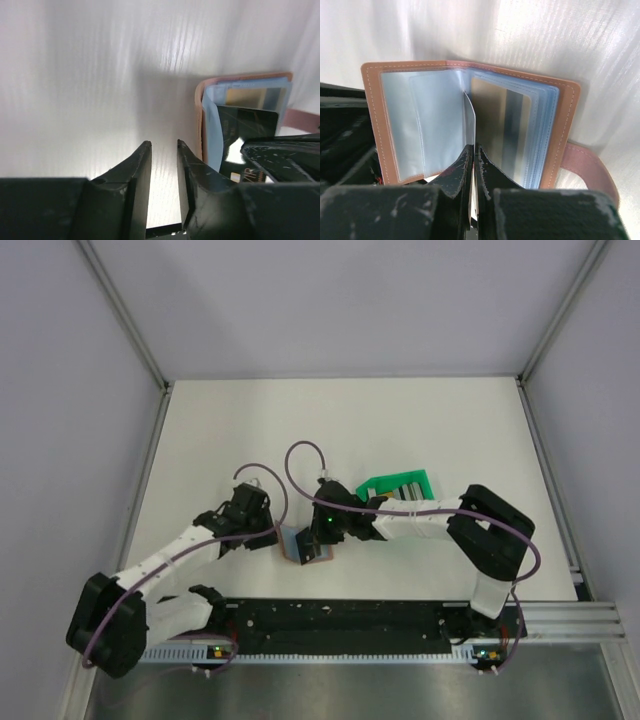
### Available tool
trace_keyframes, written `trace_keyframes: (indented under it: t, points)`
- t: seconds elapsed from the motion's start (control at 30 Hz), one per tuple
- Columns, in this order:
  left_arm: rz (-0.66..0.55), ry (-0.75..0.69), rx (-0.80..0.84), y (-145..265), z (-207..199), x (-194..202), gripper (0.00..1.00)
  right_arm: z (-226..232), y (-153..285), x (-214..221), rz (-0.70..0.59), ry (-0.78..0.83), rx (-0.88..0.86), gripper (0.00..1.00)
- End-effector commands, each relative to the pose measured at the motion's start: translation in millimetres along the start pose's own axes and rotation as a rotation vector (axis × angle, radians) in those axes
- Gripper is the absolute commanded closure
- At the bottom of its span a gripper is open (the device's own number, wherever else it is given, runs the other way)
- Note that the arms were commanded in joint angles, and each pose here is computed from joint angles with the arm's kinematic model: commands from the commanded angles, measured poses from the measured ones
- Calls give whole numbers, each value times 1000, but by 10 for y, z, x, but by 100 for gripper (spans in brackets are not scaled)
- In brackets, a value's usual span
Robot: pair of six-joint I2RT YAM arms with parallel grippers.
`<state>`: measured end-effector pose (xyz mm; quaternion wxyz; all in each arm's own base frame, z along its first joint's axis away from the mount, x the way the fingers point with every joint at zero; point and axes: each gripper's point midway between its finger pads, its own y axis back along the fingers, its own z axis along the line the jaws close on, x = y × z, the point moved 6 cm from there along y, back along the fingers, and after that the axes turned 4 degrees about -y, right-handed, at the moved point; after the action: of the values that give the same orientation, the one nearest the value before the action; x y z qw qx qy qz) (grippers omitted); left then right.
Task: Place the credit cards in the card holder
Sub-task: Open the card holder at the center of the board.
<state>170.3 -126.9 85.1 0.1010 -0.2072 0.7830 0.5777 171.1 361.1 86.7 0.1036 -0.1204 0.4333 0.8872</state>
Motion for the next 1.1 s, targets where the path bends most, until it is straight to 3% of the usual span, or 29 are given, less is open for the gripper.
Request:
trace_keyframes:
  t: [0.0, 0.13, 0.23, 0.3, 0.43, 0.67, 0.83, 1.0, 1.07]
  points:
    - [-140, 18, -55, 322, 43, -234, 65, -79, -50, 31, -4, 23, 78, 100]
    - [-225, 42, -7, 481, 40, -265, 54, -83, -56, 41, 3, 24, 77, 100]
    - [-261, 70, 26, 547, 44, -248, 52, -97, -62, 46, 8, 24, 81, 100]
    - [-269, 70, 63, 535, 27, -220, 45, -82, -57, 40, 8, 27, 74, 100]
    - [-196, 65, 183, 422, -70, -81, 44, -79, -59, 54, 15, 27, 72, 100]
    - [-116, 91, 212, 202, -36, 107, 40, -73, -51, 46, 14, 26, 69, 100]
    - [-105, 107, 233, 118, -27, 166, 57, -51, -44, 37, 11, 26, 59, 100]
    - [-79, 111, 228, 48, -22, 195, 98, 68, 35, -14, 0, 48, 11, 100]
    - [-78, 105, 211, 39, -5, 189, 100, 183, 177, -114, -47, 66, -26, 100]
